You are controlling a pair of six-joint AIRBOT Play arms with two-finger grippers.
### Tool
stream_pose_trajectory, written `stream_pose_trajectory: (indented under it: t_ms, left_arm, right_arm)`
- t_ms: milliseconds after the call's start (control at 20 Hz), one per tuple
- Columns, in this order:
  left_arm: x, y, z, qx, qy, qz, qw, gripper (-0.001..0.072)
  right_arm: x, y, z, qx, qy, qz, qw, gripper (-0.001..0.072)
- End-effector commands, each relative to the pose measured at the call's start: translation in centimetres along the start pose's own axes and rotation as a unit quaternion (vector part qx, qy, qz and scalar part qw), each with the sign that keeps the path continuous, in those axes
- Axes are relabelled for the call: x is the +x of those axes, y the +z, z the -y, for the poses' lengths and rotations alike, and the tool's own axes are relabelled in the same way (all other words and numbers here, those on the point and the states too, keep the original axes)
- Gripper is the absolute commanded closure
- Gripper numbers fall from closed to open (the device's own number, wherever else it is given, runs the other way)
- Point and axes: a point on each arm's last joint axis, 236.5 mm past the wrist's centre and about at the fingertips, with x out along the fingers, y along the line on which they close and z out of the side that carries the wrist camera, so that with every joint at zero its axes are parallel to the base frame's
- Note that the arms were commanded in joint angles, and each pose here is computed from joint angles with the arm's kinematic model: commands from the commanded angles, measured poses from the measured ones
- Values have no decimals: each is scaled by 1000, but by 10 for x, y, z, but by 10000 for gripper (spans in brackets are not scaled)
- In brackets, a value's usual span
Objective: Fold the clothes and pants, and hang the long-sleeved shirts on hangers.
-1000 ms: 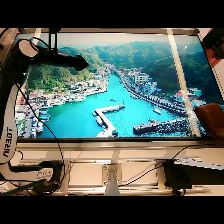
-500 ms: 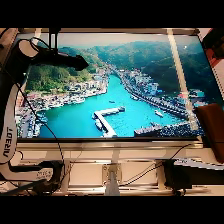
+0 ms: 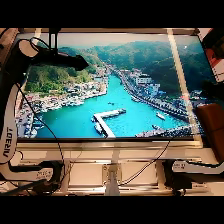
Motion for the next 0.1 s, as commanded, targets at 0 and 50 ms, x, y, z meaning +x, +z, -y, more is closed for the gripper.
stream_pose_trajectory:
  t_ms: [0, 50]
  left_arm:
    - [0, 0, 0, 0, 0, 0, 1000, 12]
    - [0, 0, -1, 0, 0, 0, 1000, 12]
  right_arm:
    - [-3, 6, -12, -72, -98, 12, 993, 695]
    - [-2, 5, -17, -78, -95, 10, 992, 694]
